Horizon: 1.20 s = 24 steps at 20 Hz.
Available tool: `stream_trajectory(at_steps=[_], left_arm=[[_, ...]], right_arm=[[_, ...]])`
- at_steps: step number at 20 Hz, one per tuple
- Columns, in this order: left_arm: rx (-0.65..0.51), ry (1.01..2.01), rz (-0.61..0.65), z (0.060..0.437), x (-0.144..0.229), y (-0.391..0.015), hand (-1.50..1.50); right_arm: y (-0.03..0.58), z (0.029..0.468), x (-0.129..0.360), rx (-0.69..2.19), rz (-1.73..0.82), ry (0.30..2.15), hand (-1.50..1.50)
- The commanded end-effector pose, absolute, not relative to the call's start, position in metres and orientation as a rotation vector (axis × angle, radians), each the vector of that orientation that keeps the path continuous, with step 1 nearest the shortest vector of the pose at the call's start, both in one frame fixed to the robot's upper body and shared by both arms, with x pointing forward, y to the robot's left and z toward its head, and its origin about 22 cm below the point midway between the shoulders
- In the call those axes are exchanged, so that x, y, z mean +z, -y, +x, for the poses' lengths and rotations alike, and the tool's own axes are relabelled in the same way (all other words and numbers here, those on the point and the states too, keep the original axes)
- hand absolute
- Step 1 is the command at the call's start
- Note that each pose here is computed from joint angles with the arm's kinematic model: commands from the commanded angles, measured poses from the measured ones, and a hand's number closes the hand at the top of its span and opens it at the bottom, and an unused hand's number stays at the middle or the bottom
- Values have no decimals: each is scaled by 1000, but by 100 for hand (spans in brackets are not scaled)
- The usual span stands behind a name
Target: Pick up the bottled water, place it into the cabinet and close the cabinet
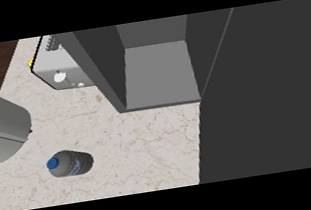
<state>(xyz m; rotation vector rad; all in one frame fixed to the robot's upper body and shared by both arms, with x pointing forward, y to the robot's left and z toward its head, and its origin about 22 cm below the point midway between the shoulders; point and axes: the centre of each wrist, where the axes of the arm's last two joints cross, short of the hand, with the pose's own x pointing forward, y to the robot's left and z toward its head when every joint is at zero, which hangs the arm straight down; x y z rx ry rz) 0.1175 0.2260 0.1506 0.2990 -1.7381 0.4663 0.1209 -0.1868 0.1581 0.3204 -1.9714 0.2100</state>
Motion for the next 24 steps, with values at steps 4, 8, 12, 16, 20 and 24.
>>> stream_trajectory(at_steps=[4, 8, 12, 16, 20, 24], left_arm=[[489, 1843, 354, 74, 187, -226, -150], [475, 1816, 350, 73, 186, -225, -150], [464, 1811, 392, 90, 176, -232, -150], [470, 1781, 399, 86, 174, -227, -150], [466, 1757, 389, 97, 168, -231, -150], [429, 1737, 414, 117, 148, -235, -150]], right_arm=[[186, 108, 170, 211, 293, 1984, -150], [175, 105, 175, 203, 291, 1984, -150], [180, 103, 178, 184, 289, 1996, -150], [181, 105, 181, 181, 286, 1998, -150], [172, 99, 180, 209, 280, 2005, -150], [167, 96, 183, 219, 275, 1993, -150]])
